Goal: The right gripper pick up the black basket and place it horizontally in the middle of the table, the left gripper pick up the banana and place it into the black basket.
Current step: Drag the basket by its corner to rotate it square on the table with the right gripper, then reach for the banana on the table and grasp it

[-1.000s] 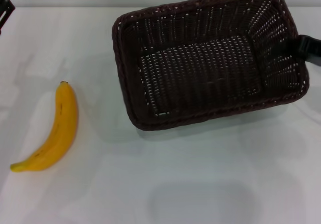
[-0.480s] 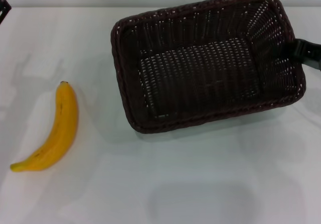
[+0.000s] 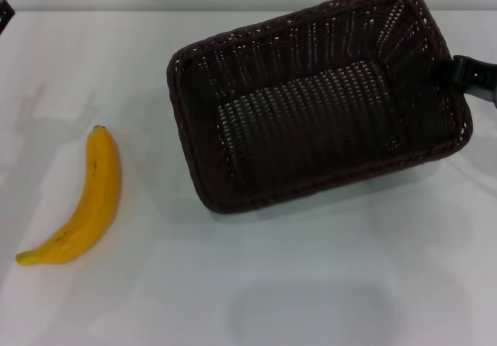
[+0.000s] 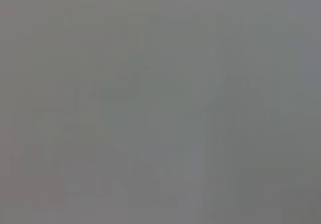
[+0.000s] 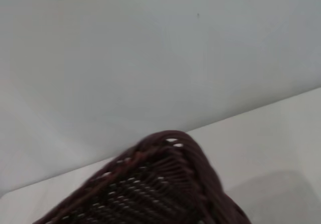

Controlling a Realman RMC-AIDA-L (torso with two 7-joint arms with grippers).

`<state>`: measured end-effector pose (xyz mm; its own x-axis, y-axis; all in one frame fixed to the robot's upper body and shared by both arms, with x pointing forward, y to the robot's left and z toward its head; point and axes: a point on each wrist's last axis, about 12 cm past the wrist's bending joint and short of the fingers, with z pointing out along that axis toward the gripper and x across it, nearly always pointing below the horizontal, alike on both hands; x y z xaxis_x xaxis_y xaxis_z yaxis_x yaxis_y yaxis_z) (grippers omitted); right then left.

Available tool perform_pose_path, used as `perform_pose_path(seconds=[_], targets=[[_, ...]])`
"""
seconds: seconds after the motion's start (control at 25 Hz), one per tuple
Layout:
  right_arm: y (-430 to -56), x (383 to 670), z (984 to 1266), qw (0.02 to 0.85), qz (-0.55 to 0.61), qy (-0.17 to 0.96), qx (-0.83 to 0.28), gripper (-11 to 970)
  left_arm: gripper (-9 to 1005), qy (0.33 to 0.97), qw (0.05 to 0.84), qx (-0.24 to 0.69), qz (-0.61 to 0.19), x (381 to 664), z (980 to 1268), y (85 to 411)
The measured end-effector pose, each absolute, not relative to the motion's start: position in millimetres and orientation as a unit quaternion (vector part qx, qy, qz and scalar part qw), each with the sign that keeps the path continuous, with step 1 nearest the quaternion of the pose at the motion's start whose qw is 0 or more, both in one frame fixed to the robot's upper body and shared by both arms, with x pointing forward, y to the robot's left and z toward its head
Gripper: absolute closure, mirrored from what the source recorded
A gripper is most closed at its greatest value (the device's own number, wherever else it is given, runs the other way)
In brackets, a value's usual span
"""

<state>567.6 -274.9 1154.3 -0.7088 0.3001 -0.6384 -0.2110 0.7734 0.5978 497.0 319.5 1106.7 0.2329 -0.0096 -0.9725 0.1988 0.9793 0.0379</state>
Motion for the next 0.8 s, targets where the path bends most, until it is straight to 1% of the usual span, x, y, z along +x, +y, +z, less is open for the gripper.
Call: perform_pose_path(seconds=[0.16, 0.36, 0.64, 0.8], targets=[[-275.5, 568.1, 1155.6, 0.387, 0.338, 0.858, 0.024, 681, 118, 0.616, 0.781, 0.074, -0.067, 496.7, 1106.7, 321.0], [-279.0, 569.1, 1158.8, 0.405, 0.328, 0.853, 0.016, 448, 118, 0.620, 0.779, 0.071, -0.068, 495.9, 1105.1, 323.2], [-308.6, 568.6, 1172.5, 0.466, 0.280, 0.840, 0.005, 318, 118, 0.622, 0.777, 0.069, -0.065, 495.3, 1103.9, 325.8], [-310.9, 570.9, 1177.7, 0.494, 0.255, 0.831, -0.033, 244, 117, 0.621, 0.778, 0.069, -0.063, 495.7, 1104.4, 326.9]])
